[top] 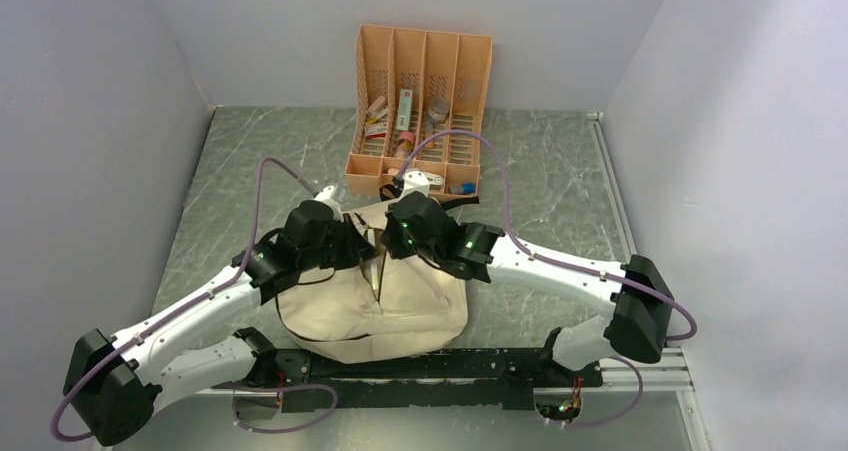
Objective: Pack the student bag
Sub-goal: Place the stationery in the student bag.
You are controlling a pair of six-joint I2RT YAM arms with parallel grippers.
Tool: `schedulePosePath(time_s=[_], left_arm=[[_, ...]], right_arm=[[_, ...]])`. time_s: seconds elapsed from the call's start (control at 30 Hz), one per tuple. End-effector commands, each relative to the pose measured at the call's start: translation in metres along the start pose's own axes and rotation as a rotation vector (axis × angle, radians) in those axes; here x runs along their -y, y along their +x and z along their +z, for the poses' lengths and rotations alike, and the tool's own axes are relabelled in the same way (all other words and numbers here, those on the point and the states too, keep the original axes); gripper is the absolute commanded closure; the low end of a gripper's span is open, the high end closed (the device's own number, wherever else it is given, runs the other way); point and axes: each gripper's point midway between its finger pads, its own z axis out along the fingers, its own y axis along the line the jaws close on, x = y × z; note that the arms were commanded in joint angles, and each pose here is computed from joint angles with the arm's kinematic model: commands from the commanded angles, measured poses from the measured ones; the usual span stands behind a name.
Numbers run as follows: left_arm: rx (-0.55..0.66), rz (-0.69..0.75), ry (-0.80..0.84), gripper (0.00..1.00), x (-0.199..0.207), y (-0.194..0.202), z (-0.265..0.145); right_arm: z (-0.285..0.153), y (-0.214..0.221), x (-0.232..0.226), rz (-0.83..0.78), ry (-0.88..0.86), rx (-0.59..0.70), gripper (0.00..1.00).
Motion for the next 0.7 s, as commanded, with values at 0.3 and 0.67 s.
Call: schedulePosePath(time_s=[0.3, 0.67], left_arm=[[-0.010, -0.041, 0.064, 0.95, 0.000, 0.014, 0.003], [0.025, 0.018, 0.160, 0.60, 0.030, -0.006, 0.019]], right_arm=[[-0.014, -0.056, -0.032, 0.116, -0.123, 0.190, 1.00], [-0.015, -0.045, -0.031, 0.135, -0.138, 0.165, 1.00]])
